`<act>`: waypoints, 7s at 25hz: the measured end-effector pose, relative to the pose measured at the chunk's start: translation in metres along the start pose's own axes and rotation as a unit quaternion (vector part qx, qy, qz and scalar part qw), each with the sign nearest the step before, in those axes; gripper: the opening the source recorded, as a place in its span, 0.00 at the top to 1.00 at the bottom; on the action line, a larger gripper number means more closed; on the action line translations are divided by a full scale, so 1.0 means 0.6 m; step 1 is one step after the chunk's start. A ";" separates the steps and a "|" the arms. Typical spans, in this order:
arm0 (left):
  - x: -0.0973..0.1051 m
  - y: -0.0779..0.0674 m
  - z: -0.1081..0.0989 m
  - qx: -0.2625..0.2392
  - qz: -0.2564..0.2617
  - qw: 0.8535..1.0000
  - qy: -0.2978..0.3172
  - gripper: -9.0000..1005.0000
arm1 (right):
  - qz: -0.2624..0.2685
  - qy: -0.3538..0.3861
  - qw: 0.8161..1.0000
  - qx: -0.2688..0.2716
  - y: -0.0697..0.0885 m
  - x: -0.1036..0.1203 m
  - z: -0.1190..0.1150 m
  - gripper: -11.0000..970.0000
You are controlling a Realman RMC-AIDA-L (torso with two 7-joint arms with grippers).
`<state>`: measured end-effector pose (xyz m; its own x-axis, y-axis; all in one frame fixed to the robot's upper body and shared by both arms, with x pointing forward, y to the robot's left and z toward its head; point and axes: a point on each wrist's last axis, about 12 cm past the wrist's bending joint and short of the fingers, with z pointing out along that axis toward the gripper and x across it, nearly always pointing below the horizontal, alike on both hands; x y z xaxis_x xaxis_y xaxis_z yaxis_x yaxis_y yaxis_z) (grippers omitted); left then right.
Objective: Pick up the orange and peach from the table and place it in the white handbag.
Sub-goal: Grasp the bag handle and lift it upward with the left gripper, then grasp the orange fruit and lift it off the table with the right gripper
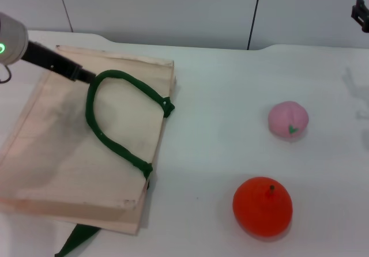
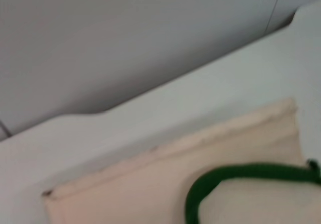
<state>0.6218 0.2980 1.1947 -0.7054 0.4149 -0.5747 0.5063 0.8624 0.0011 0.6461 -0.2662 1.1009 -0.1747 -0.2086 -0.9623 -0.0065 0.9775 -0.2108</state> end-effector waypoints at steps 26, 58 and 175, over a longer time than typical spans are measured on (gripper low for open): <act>0.009 -0.009 0.060 -0.031 0.036 0.999 0.016 0.52 | 0.005 -0.008 1.000 -0.001 0.000 -0.006 -0.003 0.11; 0.006 -0.013 0.095 -0.028 -0.002 1.000 -0.002 0.52 | 0.008 -0.015 1.000 -0.002 0.002 -0.013 -0.003 0.11; -0.071 -0.021 -0.133 -0.104 0.072 0.976 -0.177 0.88 | -0.045 0.230 0.911 -0.339 0.007 -0.085 -0.221 0.11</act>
<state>0.6058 0.2930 1.2845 -0.4001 0.4413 -0.8032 0.4493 0.8583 0.2478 0.5245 -0.2472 1.1719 -0.5372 -0.4061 -0.7393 -0.6202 0.7842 0.0199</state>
